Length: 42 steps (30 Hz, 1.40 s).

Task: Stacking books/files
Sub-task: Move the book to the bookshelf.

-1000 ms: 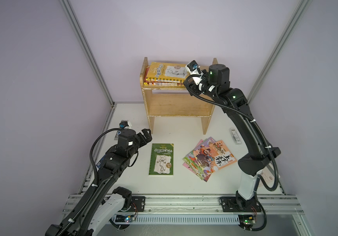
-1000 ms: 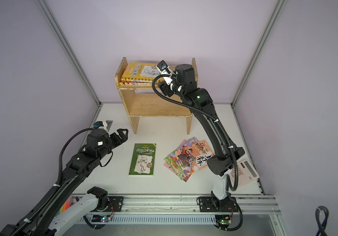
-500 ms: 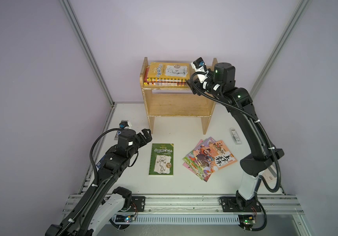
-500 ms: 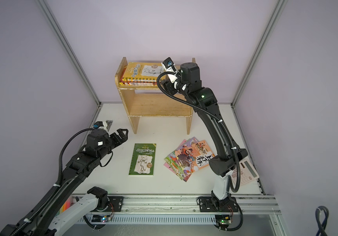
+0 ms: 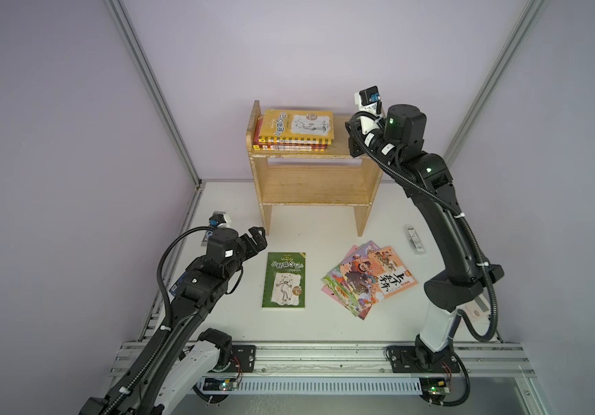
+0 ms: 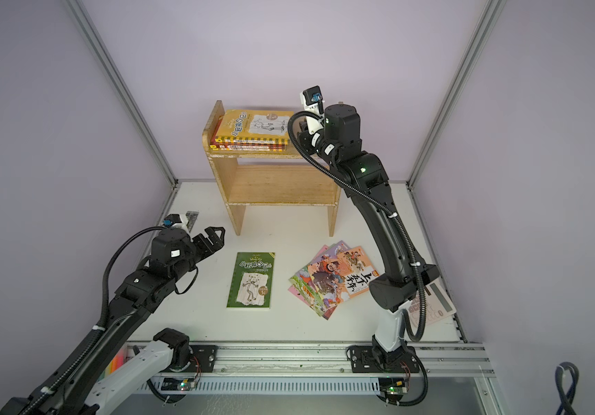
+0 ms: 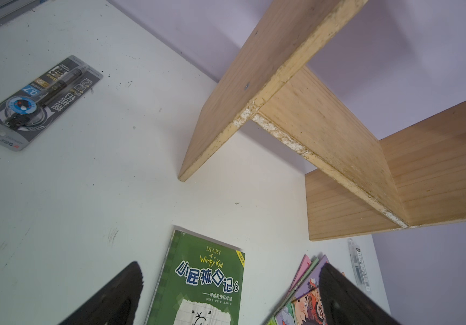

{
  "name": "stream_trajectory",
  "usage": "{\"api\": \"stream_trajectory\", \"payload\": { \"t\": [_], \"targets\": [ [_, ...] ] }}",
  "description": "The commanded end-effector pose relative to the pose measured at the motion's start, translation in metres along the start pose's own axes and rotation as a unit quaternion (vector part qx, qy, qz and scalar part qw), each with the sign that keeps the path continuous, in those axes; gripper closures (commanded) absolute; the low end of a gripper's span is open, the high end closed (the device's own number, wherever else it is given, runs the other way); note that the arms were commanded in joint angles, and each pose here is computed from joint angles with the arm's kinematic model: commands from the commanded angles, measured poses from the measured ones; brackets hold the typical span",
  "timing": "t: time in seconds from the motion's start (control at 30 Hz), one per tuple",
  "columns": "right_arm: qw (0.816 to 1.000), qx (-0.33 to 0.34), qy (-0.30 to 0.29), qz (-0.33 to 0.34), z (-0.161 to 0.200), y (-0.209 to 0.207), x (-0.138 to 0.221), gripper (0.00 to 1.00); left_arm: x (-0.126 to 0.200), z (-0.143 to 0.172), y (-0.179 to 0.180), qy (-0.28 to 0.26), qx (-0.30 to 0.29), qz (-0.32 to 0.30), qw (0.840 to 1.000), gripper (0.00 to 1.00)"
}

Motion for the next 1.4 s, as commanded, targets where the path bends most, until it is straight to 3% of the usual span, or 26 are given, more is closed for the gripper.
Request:
{"api": "stream_trajectory", "payload": {
  "t": [0.0, 0.6, 1.37],
  "targets": [
    [1.0, -0.007, 0.006, 0.002, 0.006, -0.003, -0.011, 0.92, 0.002, -0.001, 0.0, -0.006, 0.002, 0.003, 1.0, 0.0],
    [0.999, 0.004, 0.027, -0.028, 0.032, -0.009, -0.059, 1.0, 0.014, -0.008, 0.005, -0.02, -0.003, -0.013, 1.0, 0.0],
    [0.995, 0.011, 0.025, -0.097, 0.033, 0.005, -0.065, 0.98, 0.013, -0.006, 0.006, -0.016, 0.003, -0.013, 1.0, 0.0]
  ]
}}
Point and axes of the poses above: each gripper's point midway between its finger pads, its own x axis back along the fingers, its own y axis along the line the jaws close on, z = x × y, the point moved 5 cm from there along x, back along the fingers, and after that the axes turned 11 degrees about -x, right-handed, at the moved point
